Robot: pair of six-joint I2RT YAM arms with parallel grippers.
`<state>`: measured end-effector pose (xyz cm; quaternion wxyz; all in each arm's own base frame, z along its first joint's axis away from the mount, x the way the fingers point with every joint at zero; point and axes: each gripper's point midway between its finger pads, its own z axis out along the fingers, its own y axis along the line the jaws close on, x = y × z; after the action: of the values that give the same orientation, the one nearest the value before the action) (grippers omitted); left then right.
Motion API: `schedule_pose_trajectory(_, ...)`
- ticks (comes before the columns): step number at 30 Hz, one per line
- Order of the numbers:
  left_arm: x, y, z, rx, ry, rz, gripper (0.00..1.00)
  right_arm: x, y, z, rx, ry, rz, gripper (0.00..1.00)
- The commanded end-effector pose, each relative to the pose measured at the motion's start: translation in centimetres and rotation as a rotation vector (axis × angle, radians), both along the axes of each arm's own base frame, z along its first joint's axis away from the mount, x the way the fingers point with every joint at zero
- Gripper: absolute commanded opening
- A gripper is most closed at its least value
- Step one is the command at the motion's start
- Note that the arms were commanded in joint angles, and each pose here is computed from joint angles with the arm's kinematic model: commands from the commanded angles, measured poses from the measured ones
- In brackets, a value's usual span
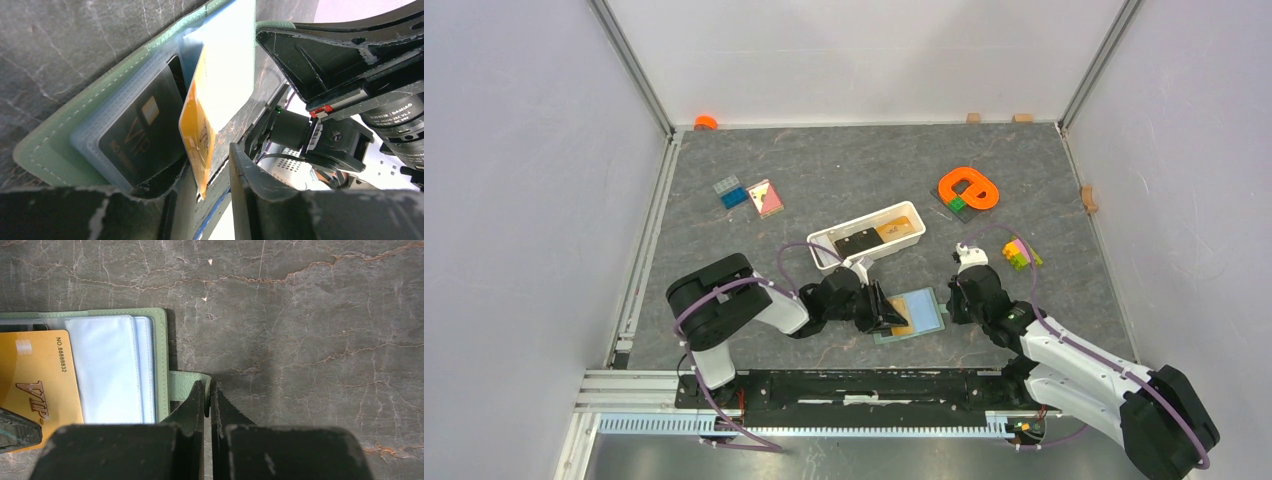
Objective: Put the credit cards into the card holder
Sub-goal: Insert the credit card into the card holder.
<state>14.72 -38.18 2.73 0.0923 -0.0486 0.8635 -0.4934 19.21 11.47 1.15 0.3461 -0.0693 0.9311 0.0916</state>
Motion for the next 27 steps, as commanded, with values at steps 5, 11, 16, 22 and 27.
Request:
schedule_pose_trajectory(5, -0.8, 4.4, -4.8, 0.199, 0.124, 0.083, 0.44, -0.2, -0.3, 0.3, -0.019, 0.013, -0.009, 0.00)
schedule_pose_trajectory(11, -0.4, 5.3, -4.7, 0.210, 0.106, 0.118, 0.46, -0.3, -0.4, 0.4, -0.023, 0.014, -0.007, 0.00)
schedule_pose_trajectory(16, -0.3, 5.5, -4.6, 0.210, 0.102, 0.126, 0.42, -0.3, -0.4, 0.5, -0.026, 0.014, -0.007, 0.00)
schedule_pose_trajectory(22, -0.3, 5.7, -4.7, 0.204, 0.102, 0.137, 0.28, -0.4, -0.5, 0.4, -0.035, 0.015, -0.007, 0.00)
schedule_pose_trajectory(27, -0.7, 5.8, -4.7, 0.192, 0.127, 0.147, 0.11, -0.2, -0.4, 0.7, -0.035, 0.010, -0.009, 0.00)
